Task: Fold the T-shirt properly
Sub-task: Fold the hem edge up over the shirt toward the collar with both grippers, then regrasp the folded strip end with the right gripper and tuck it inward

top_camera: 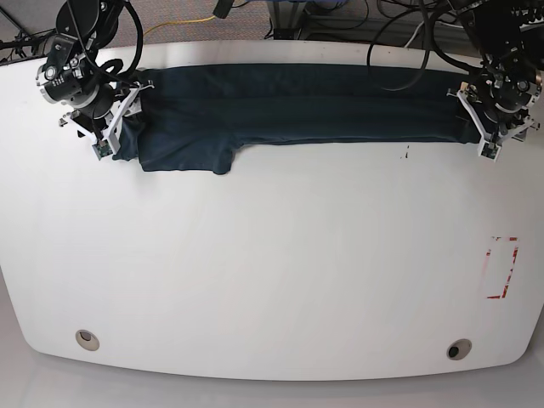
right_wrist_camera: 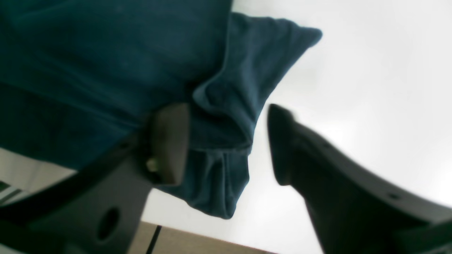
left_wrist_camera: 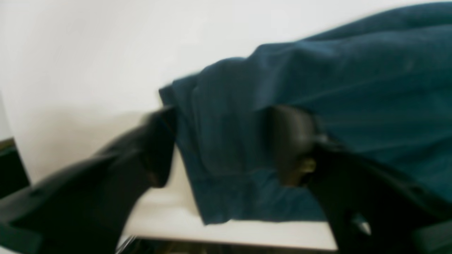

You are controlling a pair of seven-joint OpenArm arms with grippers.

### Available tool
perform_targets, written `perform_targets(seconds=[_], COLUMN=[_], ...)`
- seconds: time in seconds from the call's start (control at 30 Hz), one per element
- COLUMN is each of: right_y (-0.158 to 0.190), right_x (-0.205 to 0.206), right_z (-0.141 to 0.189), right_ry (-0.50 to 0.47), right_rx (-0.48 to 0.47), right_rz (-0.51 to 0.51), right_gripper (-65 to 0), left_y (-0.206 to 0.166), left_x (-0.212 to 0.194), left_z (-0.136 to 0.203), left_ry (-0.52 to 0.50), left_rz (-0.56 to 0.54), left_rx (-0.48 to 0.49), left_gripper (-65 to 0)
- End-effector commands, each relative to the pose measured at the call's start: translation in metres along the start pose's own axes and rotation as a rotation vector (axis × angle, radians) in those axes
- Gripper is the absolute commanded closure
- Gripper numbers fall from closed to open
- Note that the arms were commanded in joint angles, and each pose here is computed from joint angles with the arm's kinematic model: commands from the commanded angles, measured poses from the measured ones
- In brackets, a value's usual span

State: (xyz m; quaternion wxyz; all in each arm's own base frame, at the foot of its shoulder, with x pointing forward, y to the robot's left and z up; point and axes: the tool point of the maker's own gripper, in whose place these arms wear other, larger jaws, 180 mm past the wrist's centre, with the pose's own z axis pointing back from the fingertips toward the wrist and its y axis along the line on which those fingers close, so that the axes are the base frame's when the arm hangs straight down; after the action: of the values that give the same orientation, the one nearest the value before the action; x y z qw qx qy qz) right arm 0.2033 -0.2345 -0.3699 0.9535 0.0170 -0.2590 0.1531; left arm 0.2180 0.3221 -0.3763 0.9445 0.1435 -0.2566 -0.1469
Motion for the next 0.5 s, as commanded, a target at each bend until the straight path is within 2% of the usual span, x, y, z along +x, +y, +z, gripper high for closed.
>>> perform_targets(seconds=[0.0,0.17,0.27,0.47], right_y=[-0.003,-0.009,-0.004,0.012], right_x=[0.006,0.012,0.027,0.057], right_z=[0.006,0.013,0.015,0.010], right_ry=[-0.028,-0.063,-0.132,-0.218], right_rx=[-0.010,-0.032,0.012,0.086], right_rz=[0.014,-0.002,-0.033,-0.028], right_gripper=[-42.3,-40.4,-38.4,-37.6], left_y=[0.020,0.031,0.037,0.039], left_x=[0.010,0.037,0.044,0.053], left_z=[0.008,0.026,0.041,0.045], left_ry=[-0.025,-0.094,-0.085,-0.079], left_rz=[-0.021,-0.047,-0.062,-0.016], left_rx=[0.052,0.113,0.153,0.135], left_gripper=[-41.0,-41.0,-41.1,-40.8])
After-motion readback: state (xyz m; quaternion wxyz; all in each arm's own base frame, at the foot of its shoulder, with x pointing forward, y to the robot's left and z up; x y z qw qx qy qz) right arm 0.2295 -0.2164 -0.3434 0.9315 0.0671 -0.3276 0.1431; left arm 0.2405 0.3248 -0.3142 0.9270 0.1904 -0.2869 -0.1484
